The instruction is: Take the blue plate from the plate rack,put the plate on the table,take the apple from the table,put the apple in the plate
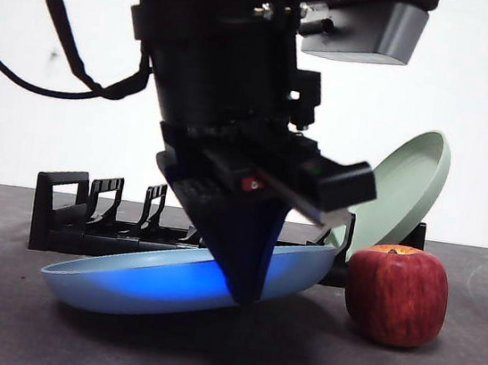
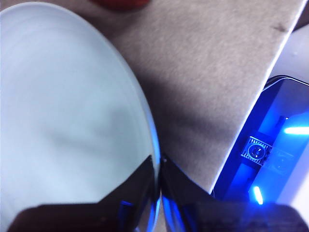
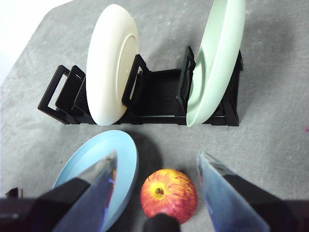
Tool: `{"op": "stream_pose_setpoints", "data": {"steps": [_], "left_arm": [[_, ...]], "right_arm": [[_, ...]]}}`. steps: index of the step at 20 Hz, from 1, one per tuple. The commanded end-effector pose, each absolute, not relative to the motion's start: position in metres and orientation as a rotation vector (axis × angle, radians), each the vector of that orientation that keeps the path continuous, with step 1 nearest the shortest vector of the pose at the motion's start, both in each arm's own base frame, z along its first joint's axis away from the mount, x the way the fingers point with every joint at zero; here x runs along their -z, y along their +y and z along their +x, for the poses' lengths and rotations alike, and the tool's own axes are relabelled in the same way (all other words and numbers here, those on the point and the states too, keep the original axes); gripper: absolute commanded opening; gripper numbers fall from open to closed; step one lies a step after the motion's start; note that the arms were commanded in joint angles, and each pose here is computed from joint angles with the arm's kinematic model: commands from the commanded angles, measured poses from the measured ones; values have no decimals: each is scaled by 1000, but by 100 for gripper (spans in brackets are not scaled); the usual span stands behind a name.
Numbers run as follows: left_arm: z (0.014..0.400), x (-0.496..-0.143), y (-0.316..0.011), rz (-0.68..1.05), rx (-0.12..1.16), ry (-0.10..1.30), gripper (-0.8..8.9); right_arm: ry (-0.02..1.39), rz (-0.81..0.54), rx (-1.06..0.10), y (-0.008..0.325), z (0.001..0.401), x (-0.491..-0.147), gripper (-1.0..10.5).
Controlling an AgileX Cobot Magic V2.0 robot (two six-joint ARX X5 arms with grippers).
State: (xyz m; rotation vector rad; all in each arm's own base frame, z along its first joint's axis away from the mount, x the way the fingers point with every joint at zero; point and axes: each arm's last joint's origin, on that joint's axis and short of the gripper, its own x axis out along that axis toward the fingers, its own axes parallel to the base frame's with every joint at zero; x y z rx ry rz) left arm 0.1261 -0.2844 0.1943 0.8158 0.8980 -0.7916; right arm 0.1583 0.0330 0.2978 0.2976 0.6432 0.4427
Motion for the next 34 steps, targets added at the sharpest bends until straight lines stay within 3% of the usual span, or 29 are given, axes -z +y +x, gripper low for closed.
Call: {"op": "stream_pose_setpoints", "data": {"steps": [1, 2, 3, 6, 9, 12, 14, 18, 23, 28, 34], "left_arm": [[127, -193, -286, 808, 828, 894, 174], [128, -193, -285, 810, 820, 895, 309], [130, -193, -284, 810, 811, 902, 379], [133, -193, -282, 784, 780, 917, 377], [139, -213, -271, 745, 693, 861, 377], [141, -263, -250, 649, 640, 756, 377], [137, -303, -233, 556, 626, 666, 377], [118, -390, -180, 333, 618, 444, 377], [85, -450, -118, 178, 615, 284, 377], [67, -459, -89, 111, 608, 250, 377], [67, -454, -86, 155, 561, 288, 376]], "right_arm": [[634, 288, -452, 33, 159, -299, 284], [634, 288, -452, 33, 159, -299, 284], [635, 289, -454, 34, 159, -299, 284], [635, 291, -473, 34, 158, -299, 285], [635, 272, -574, 37, 158, -300, 301], [647, 229, -628, 48, 162, -302, 507], [684, 164, -622, 57, 167, -304, 508], [885, -69, -547, 84, 182, -298, 508], [1048, -237, -511, 120, 210, -267, 507], [1179, -308, -483, 138, 232, -227, 505], [1264, -326, -478, 147, 248, -193, 503]]}}
